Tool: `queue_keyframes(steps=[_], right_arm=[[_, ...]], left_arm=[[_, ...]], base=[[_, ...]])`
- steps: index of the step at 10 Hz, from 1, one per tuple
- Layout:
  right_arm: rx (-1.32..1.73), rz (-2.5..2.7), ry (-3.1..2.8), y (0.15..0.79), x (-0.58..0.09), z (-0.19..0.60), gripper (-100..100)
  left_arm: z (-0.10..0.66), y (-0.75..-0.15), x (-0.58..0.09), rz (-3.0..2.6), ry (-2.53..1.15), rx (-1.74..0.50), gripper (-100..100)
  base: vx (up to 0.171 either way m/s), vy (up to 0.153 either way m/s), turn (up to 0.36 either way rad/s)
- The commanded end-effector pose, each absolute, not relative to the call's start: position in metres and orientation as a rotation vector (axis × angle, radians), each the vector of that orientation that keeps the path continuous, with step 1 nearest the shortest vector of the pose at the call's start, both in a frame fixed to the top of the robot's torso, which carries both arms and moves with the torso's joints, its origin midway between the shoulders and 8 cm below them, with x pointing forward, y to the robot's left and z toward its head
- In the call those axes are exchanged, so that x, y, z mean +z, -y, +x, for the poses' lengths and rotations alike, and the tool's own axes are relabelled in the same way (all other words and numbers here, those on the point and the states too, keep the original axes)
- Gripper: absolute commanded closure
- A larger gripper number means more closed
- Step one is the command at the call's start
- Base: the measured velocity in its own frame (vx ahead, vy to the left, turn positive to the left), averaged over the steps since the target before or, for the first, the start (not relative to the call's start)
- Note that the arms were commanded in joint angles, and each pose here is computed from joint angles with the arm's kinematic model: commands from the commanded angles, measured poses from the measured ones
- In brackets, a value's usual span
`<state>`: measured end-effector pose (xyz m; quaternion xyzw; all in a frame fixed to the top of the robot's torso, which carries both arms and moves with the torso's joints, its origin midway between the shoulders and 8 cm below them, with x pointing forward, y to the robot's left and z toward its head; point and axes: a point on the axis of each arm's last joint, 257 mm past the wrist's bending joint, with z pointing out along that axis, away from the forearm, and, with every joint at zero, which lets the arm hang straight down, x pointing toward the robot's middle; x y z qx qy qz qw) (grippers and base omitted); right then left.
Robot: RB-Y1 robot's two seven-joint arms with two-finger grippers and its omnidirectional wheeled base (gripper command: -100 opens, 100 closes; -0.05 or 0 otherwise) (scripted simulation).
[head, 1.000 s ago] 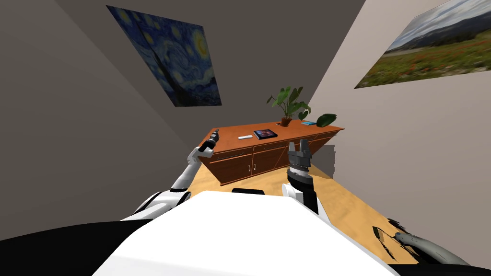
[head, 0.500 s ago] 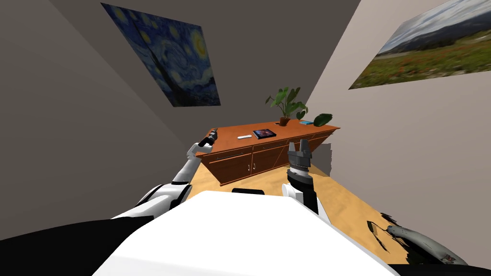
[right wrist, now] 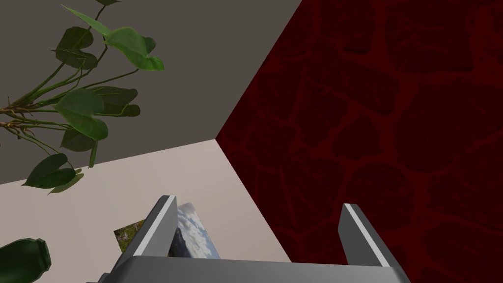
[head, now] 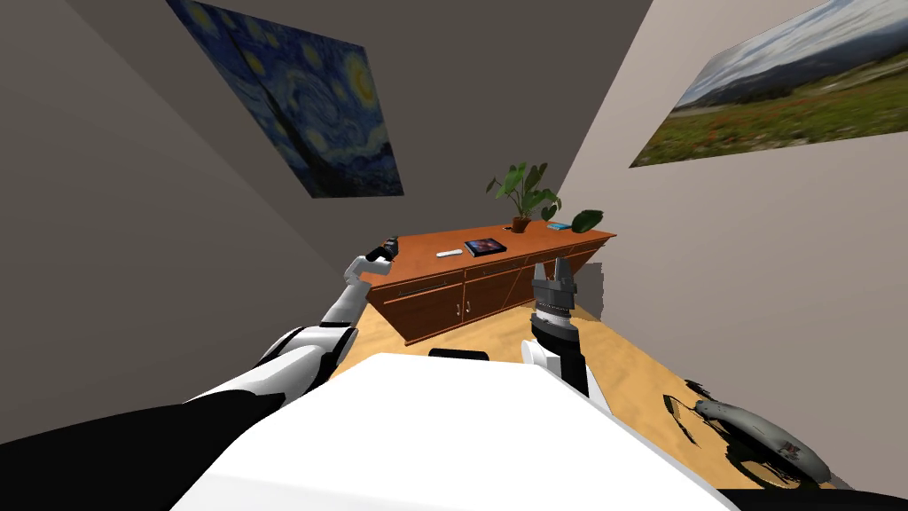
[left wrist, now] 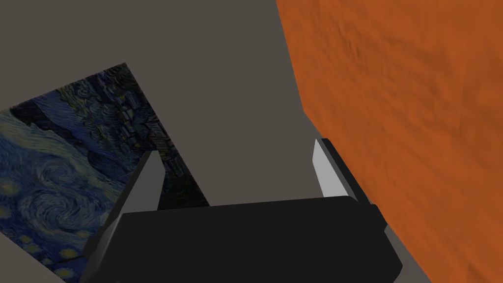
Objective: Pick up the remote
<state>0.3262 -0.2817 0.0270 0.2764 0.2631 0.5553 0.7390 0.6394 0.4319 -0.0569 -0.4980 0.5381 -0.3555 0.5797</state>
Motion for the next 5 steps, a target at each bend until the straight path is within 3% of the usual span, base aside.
queue_keyframes(steps=[1, 5], right_arm=[[1.219, 0.606, -0.577, 0.282, 0.027, 0.326, 0], [1.219, 0.606, -0.577, 0.282, 0.027, 0.326, 0]], left_arm=[[0.645, -0.453, -0.049, -1.215, -1.247, -0.795, -100], [0.651, -0.482, -0.055, -1.339, -1.249, -0.720, -100]], base=[[-0.011, -0.018, -0.108], [-0.004, -0.015, -0.059]])
